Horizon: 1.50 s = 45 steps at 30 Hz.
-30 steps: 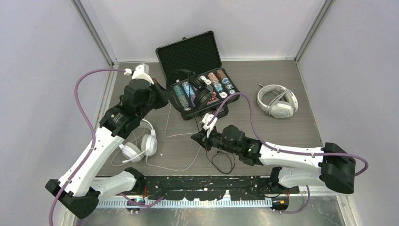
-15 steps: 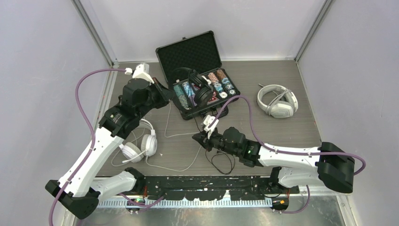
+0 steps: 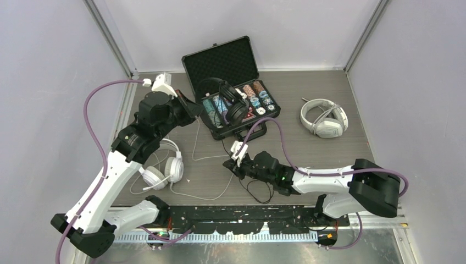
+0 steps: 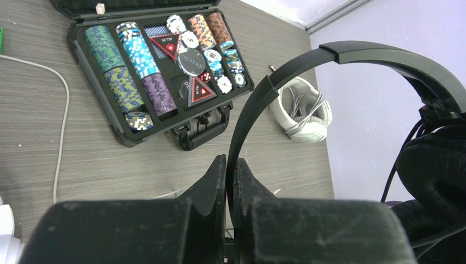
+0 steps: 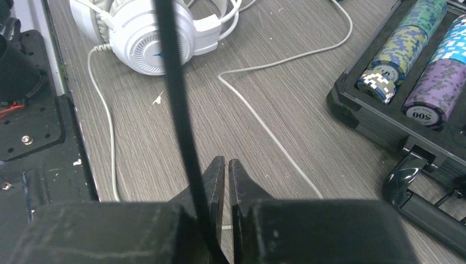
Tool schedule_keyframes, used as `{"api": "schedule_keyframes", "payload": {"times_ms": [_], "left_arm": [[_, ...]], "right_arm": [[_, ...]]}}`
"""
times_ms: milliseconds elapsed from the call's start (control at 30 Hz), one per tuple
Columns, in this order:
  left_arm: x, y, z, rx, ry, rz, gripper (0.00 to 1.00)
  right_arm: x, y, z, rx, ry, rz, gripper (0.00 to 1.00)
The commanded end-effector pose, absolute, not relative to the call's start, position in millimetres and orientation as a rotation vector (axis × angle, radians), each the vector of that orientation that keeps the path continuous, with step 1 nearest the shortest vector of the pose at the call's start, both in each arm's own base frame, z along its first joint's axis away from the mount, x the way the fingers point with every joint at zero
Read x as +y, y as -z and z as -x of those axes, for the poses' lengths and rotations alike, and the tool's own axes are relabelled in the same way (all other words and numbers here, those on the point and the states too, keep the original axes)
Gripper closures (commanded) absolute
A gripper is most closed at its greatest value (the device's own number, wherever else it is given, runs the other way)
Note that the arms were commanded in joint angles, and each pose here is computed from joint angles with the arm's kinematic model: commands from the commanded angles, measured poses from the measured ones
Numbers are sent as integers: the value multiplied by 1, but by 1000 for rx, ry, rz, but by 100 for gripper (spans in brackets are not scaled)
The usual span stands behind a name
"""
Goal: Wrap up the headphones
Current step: Wrap the headphones cable around the headphones.
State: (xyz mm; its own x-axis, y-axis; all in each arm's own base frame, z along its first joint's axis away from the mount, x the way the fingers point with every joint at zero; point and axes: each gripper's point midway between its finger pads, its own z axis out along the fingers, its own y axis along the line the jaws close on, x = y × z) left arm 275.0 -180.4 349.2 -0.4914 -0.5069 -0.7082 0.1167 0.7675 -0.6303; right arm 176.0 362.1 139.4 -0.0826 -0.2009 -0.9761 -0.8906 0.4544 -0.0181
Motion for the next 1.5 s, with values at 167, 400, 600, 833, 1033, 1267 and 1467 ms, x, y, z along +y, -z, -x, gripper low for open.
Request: {"api": "schedule_keyframes", "payload": {"times_ms": [167,400,600,833,1033,1267,1467], "left_arm": [[-169,-405,-275,1808,781,259,100],[-153,-406,-281,1824,704,252,100],[-144,-399,-288,1842,664,271,100],[-132,-402,-292,1831,622,298,100],[-134,-411,-289,1817,660,284,100],[-169,-416,-273,1826,832,16,100],[-180,-394,-249,1884,777,-385,100]], "right_arm": [[348,-135,-192,1564,-752,840,100],[326,-149,-195,1576,-760,746,100],[310,-153,-200,1577,-744,705,100],[301,-149,-206,1598,-770,662,100],[294,-139,-215,1633,-767,611,100],[283,-138,-228,1671,-805,532,100],[272,-151,-238,1689,-847,464,100]]}}
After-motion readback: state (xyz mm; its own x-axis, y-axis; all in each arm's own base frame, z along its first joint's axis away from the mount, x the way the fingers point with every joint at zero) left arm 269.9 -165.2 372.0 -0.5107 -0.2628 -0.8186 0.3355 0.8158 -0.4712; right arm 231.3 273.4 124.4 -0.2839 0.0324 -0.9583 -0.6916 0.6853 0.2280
